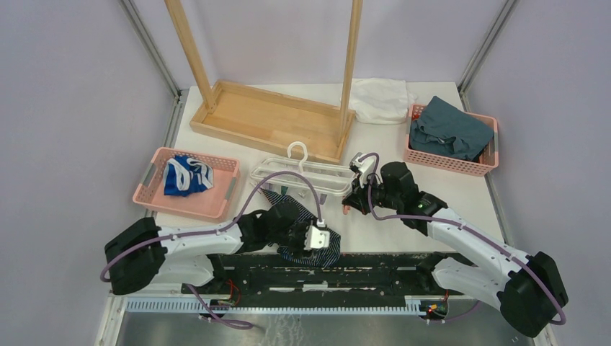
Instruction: Clip the underwear to the hanger
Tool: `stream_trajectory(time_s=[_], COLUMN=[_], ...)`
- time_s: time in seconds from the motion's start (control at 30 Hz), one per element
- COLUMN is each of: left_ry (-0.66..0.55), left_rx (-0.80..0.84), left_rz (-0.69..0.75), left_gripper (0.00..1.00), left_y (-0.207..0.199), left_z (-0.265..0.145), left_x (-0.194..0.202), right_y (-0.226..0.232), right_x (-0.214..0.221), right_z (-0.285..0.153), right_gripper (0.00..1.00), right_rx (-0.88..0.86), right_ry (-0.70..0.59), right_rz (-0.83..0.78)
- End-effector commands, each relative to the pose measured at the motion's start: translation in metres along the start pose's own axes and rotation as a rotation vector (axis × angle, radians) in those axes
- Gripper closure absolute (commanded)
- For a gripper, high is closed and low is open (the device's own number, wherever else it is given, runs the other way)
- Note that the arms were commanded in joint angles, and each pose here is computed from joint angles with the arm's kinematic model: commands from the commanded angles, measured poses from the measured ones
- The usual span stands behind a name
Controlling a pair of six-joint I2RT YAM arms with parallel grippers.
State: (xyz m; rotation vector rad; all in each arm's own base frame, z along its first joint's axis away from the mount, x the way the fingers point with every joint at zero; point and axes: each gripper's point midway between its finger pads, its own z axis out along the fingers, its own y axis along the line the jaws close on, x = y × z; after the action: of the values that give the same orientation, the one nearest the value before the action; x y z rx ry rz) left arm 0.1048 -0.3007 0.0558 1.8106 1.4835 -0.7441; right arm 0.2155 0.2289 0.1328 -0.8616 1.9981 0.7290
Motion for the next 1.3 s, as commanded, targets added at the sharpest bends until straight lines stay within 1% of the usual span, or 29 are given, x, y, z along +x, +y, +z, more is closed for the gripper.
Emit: stream_trajectory(time_s=[0.0,0.13,0.23,0.3,0.4,0.53,0.6,0.67,0.77,0.83,0.97,1.27], left_ry=[-0.169,-0.236,-0.235,-0.223,-0.170,-0.058,-0.015,-0.009,-0.052,-0.081,-0.098,-0.089], left_rx=[-0.093,-0.211,-0.279,-0.295,-0.317,-0.345,-0.368,-0.391,-0.426,-0.467,-0.493,-0.481], left_rz=[0.020,0.050,0.093,0.133,0.178,0.247,0.256,0.249,0.214,0.195,0.202,0.207], left_gripper=[0.35,0.34,0.33,0.32,0.31,0.31,0.31,0.33,0.35,0.41,0.44,0.50], left_y=[0.001,0.002,0.003,-0.001,-0.003,-0.001,0.000,0.002,0.003,0.006,0.010,0.007], left_z=[-0.008,-0.020,-0.025,-0.023,-0.018,-0.007,-0.004,-0.001,-0.002,-0.006,-0.011,-0.008], left_x=[-0.025,-0.024,-0.021,-0.021,-0.015,-0.002,0.003,0.004,0.005,0.003,-0.002,0.006], right_y=[0.000,0.001,0.001,0.002,0.003,0.004,0.004,0.004,0.004,0.004,0.004,0.004], right_x=[-0.027,-0.027,-0.027,-0.028,-0.028,-0.028,-0.028,-0.029,-0.030,-0.030,-0.029,-0.029], right_z=[0.001,0.003,0.004,0.005,0.005,0.006,0.006,0.007,0.007,0.006,0.007,0.008], right_gripper=[0.99,0.99,0.99,0.99,0.99,0.99,0.99,0.99,0.99,0.99,0.99,0.99], right_rx=[0.000,-0.011,-0.017,-0.021,-0.026,-0.032,-0.035,-0.035,-0.036,-0.037,-0.036,-0.040], right_ry=[-0.097,-0.095,-0.097,-0.100,-0.102,-0.101,-0.100,-0.103,-0.105,-0.103,-0.098,-0.098], right_rz=[-0.048,-0.043,-0.040,-0.036,-0.032,-0.031,-0.032,-0.035,-0.037,-0.040,-0.043,-0.036])
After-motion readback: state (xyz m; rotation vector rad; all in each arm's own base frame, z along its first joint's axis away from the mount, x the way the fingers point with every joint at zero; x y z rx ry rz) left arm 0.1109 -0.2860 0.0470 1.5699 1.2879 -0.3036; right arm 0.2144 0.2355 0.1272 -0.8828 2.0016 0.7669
